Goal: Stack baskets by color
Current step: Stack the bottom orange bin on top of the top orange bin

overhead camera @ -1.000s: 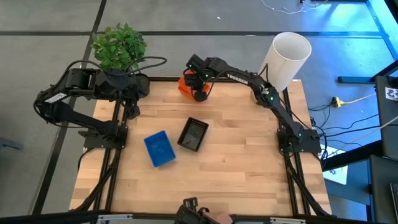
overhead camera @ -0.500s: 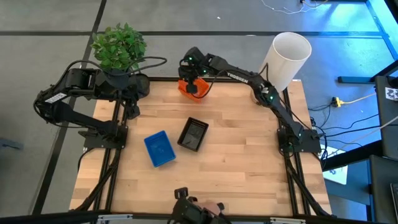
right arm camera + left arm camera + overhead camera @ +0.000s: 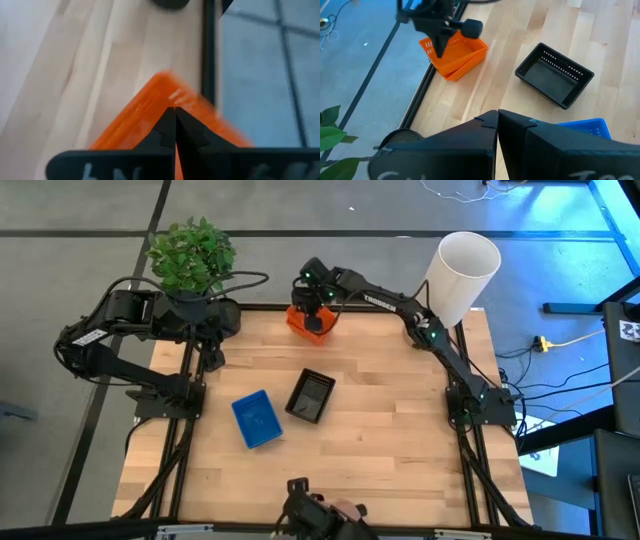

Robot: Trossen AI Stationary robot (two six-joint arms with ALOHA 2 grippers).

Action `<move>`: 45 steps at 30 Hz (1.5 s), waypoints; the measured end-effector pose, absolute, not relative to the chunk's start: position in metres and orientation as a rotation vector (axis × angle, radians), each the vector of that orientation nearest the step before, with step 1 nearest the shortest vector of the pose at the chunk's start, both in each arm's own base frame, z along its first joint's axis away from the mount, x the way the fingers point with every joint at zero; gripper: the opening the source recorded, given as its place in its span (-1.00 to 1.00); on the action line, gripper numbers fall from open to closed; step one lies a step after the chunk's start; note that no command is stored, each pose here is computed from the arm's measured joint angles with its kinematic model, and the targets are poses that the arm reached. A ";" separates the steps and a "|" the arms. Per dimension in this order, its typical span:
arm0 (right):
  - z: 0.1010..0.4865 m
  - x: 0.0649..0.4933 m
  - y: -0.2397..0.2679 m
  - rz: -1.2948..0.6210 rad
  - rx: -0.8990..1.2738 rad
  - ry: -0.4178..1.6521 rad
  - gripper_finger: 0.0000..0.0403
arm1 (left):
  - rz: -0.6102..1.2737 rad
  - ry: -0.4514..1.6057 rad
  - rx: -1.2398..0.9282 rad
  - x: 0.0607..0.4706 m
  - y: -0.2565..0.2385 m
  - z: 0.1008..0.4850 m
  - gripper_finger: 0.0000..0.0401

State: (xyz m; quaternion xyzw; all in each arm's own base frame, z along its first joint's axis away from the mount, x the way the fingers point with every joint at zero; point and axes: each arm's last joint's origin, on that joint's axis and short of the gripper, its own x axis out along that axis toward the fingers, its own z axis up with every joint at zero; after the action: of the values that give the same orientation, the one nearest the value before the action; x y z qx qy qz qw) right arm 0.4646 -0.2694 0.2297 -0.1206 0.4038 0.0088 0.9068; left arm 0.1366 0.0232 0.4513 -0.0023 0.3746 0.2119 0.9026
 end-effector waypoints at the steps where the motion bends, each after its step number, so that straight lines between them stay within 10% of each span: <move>1: 0.235 0.465 -0.270 0.016 -0.260 0.804 -1.00 | 0.438 0.775 -0.005 0.136 0.023 0.451 -0.98; 29: 0.239 0.452 -0.279 0.004 -0.210 0.845 -1.00 | 0.444 0.773 -0.007 0.136 0.023 0.451 -0.98; 45: 0.250 0.399 -0.290 -0.456 0.082 1.159 -1.00 | 0.443 0.773 -0.008 0.136 0.023 0.451 -0.98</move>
State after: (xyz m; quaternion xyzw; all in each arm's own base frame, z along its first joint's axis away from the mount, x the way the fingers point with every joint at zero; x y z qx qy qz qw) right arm 0.3994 -0.2900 0.2496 0.0382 0.5425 -0.2137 0.8115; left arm 0.1365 0.0233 0.4513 -0.0036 0.3739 0.2140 0.9024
